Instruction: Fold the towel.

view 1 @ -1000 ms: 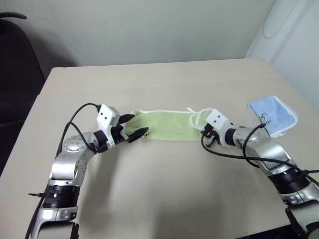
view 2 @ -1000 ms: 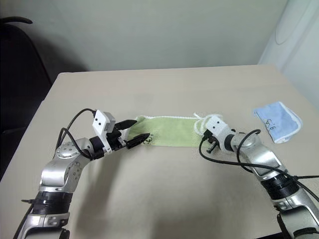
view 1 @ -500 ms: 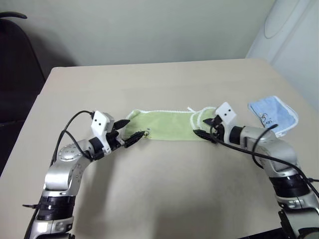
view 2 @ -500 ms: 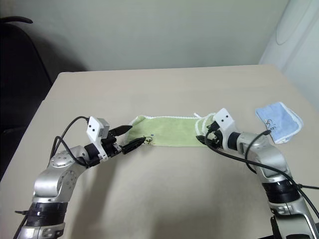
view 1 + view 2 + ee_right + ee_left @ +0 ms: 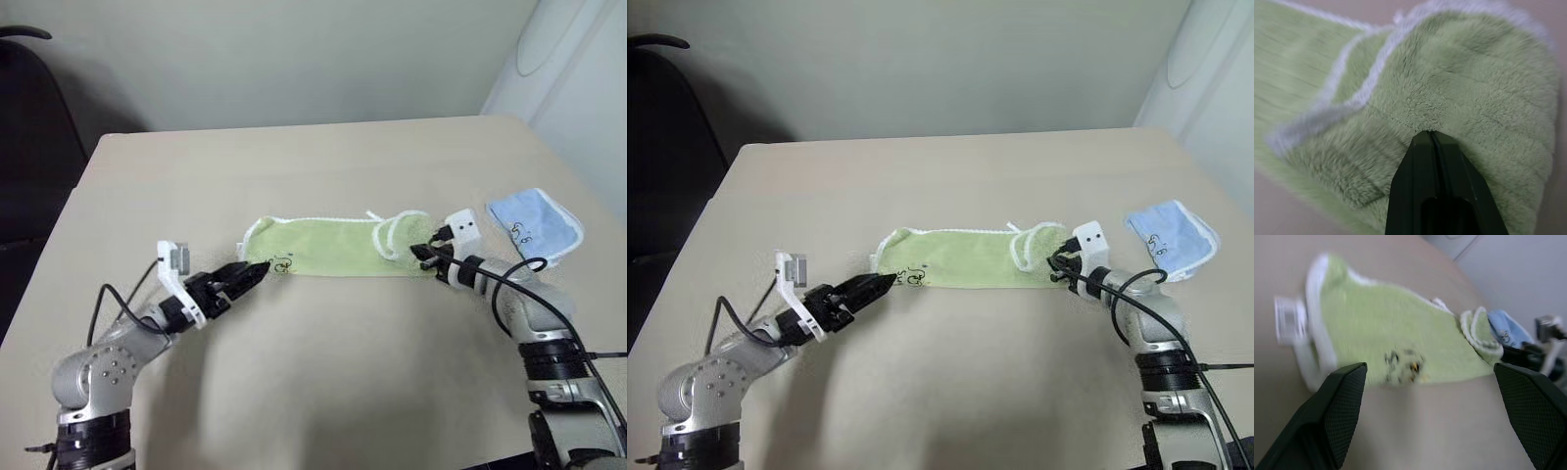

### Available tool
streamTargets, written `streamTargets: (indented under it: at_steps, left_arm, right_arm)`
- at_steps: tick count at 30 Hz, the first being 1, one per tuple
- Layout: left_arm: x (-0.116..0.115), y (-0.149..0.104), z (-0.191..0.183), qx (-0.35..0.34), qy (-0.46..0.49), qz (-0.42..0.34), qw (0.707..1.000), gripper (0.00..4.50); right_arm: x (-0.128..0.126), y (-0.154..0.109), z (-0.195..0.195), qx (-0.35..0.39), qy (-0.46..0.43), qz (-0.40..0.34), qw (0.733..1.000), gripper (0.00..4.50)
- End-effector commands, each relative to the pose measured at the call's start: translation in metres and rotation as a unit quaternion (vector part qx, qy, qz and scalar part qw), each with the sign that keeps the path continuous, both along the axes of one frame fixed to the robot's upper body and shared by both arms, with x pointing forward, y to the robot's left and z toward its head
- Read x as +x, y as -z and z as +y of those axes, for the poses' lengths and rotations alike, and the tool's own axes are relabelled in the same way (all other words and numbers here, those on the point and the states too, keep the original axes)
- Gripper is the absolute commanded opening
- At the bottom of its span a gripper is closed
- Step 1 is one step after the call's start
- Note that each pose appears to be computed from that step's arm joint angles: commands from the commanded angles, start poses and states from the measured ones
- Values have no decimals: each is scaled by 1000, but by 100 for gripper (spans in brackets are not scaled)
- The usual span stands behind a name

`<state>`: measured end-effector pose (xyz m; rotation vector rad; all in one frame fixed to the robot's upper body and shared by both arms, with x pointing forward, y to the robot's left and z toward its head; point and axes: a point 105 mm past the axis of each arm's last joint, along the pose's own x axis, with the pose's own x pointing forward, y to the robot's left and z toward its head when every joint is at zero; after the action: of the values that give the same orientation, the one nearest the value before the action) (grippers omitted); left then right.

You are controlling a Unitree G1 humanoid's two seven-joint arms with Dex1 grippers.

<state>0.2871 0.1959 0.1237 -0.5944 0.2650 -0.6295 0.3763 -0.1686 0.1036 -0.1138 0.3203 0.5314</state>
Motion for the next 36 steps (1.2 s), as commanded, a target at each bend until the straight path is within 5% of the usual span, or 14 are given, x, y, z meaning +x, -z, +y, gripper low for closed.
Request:
streamTargets:
  at_steps: [1,10,14,31,36]
  left_arm:
    - [-13,-12,-5,-48,6,9,999,450]
    - [-21,-7,-10,-57,2,42,997,450]
    - [10,61,-3,-59,-134,219,965,450]
    - [68,66,-22,-69,-163,247,953,450]
    - [72,63,-26,-77,-157,231,957,319]
  right_arm:
    - [2,-3,5,-6,-10,-23,1000,1]
    - [2,-5,8,2,-16,-32,999,1]
    - [4,-23,13,26,-13,-65,997,1]
    - [-4,-30,17,34,-5,-80,996,1]
    - [-6,-35,16,39,-3,-87,995,0]
